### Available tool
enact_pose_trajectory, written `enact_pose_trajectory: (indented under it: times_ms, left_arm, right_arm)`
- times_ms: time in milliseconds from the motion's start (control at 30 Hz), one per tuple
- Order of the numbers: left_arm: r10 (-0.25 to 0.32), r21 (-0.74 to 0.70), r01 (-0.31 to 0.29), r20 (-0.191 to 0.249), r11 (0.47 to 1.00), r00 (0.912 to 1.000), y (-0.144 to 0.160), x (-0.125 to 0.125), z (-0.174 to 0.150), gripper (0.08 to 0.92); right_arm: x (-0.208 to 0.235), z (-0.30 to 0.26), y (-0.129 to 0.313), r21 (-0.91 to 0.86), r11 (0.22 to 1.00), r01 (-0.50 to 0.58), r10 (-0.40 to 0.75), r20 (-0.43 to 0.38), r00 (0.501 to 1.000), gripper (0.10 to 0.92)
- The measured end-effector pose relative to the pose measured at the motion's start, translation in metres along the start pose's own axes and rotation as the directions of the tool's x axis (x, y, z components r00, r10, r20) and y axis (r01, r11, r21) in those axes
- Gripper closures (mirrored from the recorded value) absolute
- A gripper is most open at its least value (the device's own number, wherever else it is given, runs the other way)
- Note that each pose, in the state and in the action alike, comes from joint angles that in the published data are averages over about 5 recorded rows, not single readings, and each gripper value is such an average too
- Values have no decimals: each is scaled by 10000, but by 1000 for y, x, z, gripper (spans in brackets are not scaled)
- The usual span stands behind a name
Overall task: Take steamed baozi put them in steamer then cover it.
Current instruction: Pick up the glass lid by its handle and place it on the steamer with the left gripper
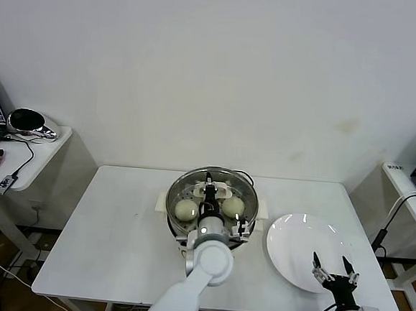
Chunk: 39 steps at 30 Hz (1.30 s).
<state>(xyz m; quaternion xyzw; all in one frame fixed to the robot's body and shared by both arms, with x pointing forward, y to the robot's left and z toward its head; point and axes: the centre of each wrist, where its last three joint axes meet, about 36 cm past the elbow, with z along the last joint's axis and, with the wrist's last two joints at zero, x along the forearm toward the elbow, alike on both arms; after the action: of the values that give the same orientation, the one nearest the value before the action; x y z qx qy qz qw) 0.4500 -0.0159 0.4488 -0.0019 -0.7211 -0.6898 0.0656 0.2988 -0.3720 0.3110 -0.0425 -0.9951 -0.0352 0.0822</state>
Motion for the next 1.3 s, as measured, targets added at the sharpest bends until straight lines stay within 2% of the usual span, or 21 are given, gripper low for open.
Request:
enact_pose_trajectory:
  times_ms: [300,800,900,1300]
  left_arm:
    - [232,-165,-233,-51,9996,9997,-6,-5,-1,856]
    - [282,-201,-284,-99,9994,9996,-10,-6,1,844]
    - [312,-123,-312,-57,9994,9995,-8,-5,1,786]
    - [353,124,-357,321,9993,9989,2,12,1,442]
  right_arm:
    - [1,3,2,-19,10000,-27,27,-2,10000,200]
    - [2,5,1,11,10000,-40,40,-1,10000,200]
    - [2,5,1,15,10000,-38,38,-4,10000,200]
    - [3,7,0,34,10000,-64,64,-7,10000,200]
